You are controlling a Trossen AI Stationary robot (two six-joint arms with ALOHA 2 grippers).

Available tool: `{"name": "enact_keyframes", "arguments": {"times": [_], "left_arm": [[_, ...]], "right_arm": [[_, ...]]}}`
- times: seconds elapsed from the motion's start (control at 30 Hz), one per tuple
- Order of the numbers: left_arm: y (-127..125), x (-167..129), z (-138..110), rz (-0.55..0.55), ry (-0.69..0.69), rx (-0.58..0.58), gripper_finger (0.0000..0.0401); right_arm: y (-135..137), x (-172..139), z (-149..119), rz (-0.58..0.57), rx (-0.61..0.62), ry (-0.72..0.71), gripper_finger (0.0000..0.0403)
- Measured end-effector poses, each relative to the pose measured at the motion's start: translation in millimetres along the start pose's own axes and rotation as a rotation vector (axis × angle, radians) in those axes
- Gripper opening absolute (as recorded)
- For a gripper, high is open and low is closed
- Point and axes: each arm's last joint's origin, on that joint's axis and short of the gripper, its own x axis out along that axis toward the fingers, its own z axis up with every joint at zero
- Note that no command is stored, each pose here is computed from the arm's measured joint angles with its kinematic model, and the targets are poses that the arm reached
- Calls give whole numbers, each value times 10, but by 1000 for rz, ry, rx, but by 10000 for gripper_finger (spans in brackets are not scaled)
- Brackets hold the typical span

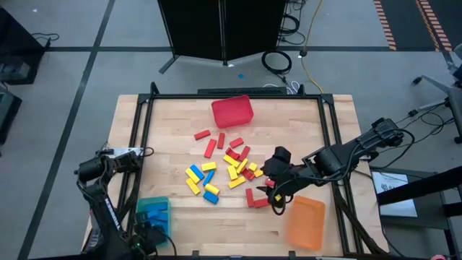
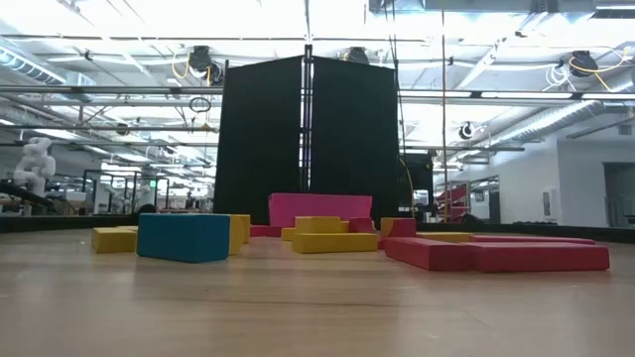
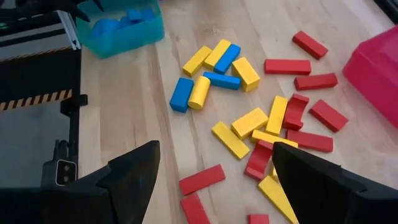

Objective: Sort blocks
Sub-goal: Put the blue block into the green bin

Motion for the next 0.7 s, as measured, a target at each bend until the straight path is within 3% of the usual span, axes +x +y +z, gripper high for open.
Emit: {"name": "enact_keyframes", "arguments": {"times": [0.1, 0.23, 0.5, 0.6, 0.7], "left_arm": [[102, -119, 51, -17, -4, 60, 196], [481, -437, 298, -19, -114, 75, 197], [1385, -917, 977, -77, -391, -226, 198], [1447, -912, 1247, -106, -441, -122, 198], [1363, -813, 1542, -152, -454, 82, 198]], "right_arm": [[11, 0, 15, 10, -18, -15, 306], [16, 0, 22, 15, -25, -22, 306], [1, 0, 1, 1, -36, -1, 306], [-26, -1, -37, -25, -56, 37, 306], [-41, -7, -74, -42, -74, 70, 306]]}}
